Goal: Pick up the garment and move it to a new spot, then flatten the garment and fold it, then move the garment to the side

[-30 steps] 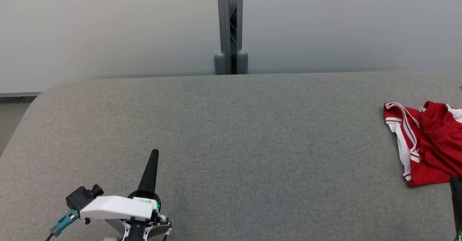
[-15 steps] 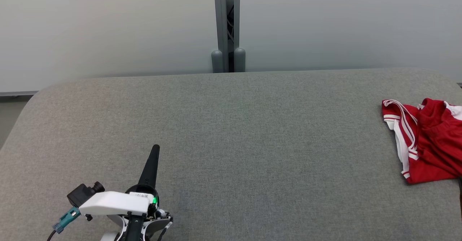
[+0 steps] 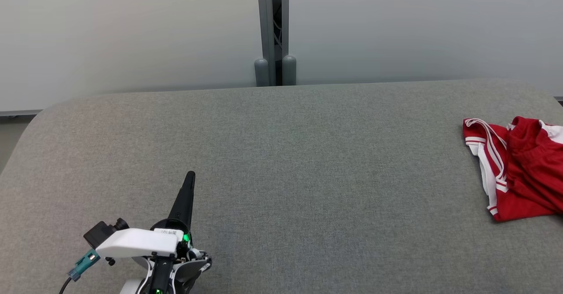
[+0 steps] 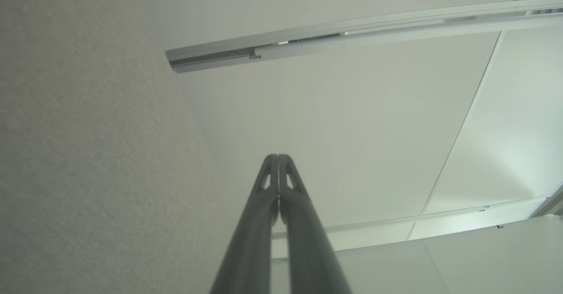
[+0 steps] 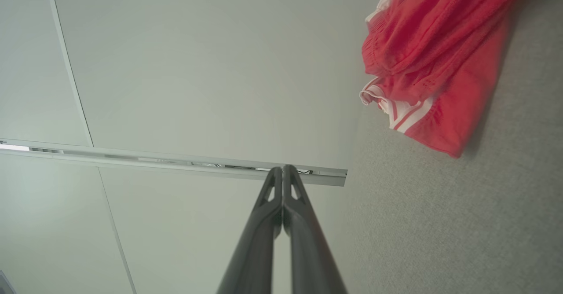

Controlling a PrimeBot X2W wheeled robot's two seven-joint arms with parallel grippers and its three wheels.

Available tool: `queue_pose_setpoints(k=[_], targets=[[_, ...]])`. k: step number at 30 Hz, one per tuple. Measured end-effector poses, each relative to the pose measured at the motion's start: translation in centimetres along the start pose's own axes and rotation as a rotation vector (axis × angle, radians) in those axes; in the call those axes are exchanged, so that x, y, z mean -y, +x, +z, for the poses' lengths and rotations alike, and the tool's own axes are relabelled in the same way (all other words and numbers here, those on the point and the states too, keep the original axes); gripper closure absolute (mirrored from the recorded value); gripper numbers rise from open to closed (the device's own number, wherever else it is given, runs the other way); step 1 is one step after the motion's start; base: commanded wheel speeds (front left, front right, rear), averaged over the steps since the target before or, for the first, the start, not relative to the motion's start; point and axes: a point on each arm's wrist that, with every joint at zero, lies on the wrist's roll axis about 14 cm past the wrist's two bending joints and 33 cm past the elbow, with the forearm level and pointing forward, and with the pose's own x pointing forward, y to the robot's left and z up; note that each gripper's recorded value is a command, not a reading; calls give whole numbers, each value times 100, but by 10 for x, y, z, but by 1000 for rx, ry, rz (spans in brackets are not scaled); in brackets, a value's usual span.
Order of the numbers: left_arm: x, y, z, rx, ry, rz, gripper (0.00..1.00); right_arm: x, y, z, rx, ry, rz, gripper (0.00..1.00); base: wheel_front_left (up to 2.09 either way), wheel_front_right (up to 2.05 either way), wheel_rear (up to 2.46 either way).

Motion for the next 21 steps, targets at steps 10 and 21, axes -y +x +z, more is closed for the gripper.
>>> queue_pose_setpoints(k=[10, 21], targets=[[3, 5, -3, -11, -53, -10, 100, -1, -2, 6, 12, 51, 10, 100, 0, 0, 0], [3, 5, -3, -11, -53, -10, 100, -1, -3, 6, 12, 50, 9, 100, 0, 0, 0]])
